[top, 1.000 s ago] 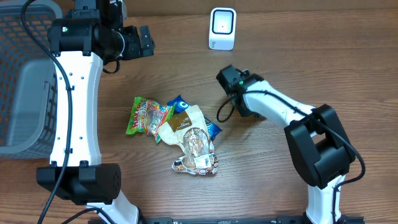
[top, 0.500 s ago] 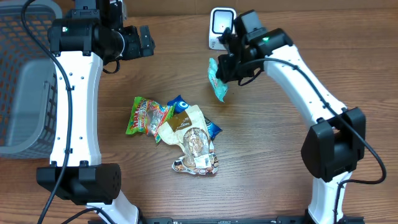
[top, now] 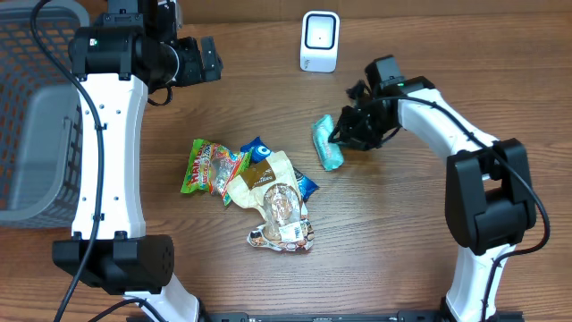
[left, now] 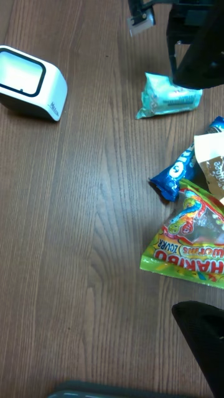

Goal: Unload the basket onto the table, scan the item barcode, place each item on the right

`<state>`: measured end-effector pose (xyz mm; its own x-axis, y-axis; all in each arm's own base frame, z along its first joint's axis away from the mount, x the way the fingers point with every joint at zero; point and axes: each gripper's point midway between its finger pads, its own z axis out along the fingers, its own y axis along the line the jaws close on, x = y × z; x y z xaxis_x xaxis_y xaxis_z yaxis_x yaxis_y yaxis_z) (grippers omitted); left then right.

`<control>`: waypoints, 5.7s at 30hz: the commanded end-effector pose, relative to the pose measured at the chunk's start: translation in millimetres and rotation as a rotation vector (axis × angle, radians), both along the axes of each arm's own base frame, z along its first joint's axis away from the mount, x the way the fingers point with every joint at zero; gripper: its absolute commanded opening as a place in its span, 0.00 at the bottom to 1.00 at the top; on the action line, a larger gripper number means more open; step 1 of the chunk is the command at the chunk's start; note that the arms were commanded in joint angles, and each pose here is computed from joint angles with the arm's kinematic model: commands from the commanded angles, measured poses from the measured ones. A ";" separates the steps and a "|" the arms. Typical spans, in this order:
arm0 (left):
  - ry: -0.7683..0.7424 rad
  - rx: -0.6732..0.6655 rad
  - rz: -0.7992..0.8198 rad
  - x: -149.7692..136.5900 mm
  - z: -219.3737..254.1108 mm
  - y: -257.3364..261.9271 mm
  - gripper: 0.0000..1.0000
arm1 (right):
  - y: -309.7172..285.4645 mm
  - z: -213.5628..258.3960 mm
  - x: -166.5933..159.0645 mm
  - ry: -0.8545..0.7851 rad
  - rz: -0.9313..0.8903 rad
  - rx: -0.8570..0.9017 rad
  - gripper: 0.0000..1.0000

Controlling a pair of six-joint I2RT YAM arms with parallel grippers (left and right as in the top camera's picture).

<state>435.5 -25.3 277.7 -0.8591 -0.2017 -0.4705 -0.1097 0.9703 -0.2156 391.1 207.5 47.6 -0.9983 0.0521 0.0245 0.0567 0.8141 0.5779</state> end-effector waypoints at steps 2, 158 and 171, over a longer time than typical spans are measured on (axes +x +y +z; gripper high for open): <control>-0.008 0.005 -0.001 1.9 1.8 -1.8 1.00 | -33.6 -10.9 7.4 -0.066 0.030 -0.176 0.47; -0.007 0.005 -0.001 1.8 1.7 -1.8 1.00 | 43.6 118.2 197.2 -0.763 -0.038 -0.258 0.04; -0.008 0.005 -0.001 1.9 1.8 -1.8 1.00 | 23.6 132.7 213.5 -0.682 -0.206 -0.060 0.04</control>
